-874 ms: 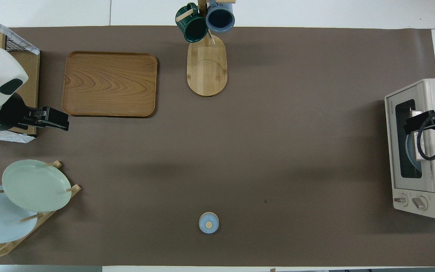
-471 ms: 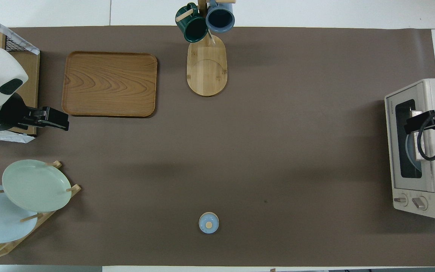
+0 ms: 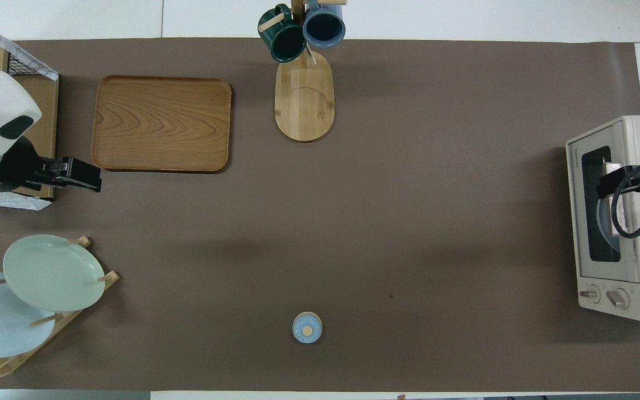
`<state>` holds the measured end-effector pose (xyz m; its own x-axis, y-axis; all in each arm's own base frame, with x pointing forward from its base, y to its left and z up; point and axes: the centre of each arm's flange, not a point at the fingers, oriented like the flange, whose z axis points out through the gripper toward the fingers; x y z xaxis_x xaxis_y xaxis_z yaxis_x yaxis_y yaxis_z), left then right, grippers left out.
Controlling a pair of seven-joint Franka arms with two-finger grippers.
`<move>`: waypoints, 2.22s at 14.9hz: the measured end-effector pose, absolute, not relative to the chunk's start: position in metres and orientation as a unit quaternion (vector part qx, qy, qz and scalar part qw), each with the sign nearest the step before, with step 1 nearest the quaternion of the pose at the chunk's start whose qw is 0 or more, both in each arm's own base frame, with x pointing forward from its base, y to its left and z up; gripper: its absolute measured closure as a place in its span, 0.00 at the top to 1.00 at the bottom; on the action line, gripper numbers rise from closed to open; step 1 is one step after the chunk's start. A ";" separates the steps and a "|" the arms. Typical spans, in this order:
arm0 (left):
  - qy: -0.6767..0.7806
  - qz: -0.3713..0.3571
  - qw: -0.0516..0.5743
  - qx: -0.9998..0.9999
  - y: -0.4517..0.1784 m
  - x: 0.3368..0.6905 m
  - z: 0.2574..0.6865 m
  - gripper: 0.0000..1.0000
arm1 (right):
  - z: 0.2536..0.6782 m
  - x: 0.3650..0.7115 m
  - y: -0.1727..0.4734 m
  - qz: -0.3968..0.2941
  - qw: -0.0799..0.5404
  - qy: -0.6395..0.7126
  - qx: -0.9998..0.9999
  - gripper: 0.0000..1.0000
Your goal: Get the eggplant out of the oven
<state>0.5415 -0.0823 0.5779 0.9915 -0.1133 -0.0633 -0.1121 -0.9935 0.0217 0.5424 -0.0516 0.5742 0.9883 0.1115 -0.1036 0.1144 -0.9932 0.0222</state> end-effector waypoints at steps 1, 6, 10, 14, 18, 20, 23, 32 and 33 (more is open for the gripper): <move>-0.056 -0.032 0.009 0.998 -0.082 0.542 0.578 1.00 | 0.566 0.541 -0.055 -0.044 0.014 0.056 0.997 0.57; -0.056 -0.032 0.009 0.998 -0.082 0.542 0.578 1.00 | 0.507 0.524 -0.071 -0.028 0.032 0.052 0.998 0.06; -0.056 -0.032 0.009 0.998 -0.082 0.542 0.578 1.00 | 0.497 0.521 -0.078 -0.033 0.060 0.037 0.997 0.01; -0.056 -0.032 0.009 0.998 -0.082 0.542 0.578 1.00 | 0.483 0.517 -0.095 -0.033 0.075 0.027 0.996 0.01; -0.056 -0.033 0.009 0.998 -0.082 0.541 0.578 1.00 | 0.479 0.515 -0.099 -0.037 0.090 0.032 0.995 0.01; -0.056 -0.032 0.009 0.998 -0.082 0.541 0.578 1.00 | 0.478 0.515 -0.099 -0.036 0.091 0.033 0.995 0.01; -0.056 -0.032 0.009 0.998 -0.082 0.542 0.578 1.00 | 0.473 0.514 -0.100 -0.036 0.091 0.034 0.995 0.01; -0.052 -0.031 0.009 0.998 -0.078 0.542 0.578 1.00 | 0.466 0.514 -0.085 -0.016 0.092 0.050 0.994 0.01; -0.051 -0.031 0.009 0.998 -0.076 0.543 0.578 1.00 | 0.465 0.513 -0.081 -0.013 0.092 0.054 0.994 0.01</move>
